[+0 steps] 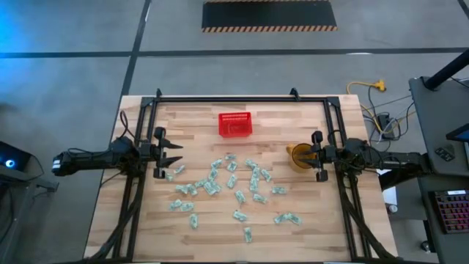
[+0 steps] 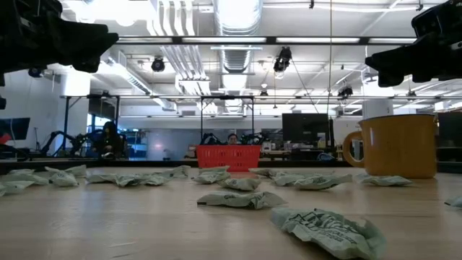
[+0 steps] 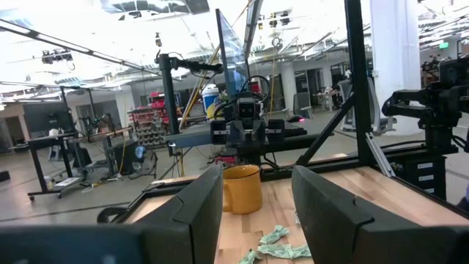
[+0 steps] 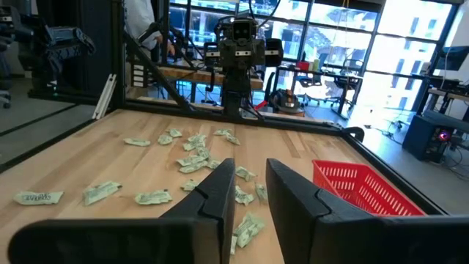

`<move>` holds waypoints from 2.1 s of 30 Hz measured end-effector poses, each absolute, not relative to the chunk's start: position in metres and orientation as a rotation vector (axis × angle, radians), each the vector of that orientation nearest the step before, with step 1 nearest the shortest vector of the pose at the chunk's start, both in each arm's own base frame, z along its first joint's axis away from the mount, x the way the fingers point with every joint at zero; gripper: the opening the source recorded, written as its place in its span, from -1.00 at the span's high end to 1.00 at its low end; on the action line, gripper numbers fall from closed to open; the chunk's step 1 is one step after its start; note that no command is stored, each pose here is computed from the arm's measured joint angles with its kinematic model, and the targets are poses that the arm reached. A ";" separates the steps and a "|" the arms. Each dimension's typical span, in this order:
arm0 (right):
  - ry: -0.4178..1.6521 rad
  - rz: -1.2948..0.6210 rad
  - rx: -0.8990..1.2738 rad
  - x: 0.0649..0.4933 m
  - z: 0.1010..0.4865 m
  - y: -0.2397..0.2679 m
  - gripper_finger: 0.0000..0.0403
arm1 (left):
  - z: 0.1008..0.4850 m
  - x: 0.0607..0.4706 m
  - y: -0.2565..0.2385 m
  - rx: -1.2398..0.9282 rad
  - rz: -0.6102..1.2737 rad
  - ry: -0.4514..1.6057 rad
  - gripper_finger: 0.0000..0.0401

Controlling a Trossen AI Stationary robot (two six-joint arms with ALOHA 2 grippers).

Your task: Pick and place Stevia / Truvia into bins

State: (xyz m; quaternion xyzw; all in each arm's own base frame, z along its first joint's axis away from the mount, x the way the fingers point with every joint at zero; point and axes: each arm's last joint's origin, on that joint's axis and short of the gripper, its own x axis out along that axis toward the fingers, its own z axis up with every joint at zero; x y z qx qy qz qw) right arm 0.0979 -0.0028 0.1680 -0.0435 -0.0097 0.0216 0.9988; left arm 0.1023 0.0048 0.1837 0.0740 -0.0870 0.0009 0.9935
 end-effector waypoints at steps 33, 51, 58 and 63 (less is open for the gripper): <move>-0.019 0.043 -0.087 0.098 0.168 -0.003 0.63 | 0.190 0.101 0.005 0.242 0.019 -0.240 0.26; -0.080 0.045 0.010 0.098 0.174 -0.003 0.65 | 0.215 0.091 0.004 0.145 0.005 -0.524 0.26; -0.082 0.046 0.030 0.098 0.174 -0.003 0.66 | 0.206 0.100 0.002 0.053 -0.095 -0.407 0.26; -0.157 0.031 -0.183 0.097 0.181 -0.003 0.66 | 0.202 0.106 0.003 0.046 -0.092 -0.348 0.26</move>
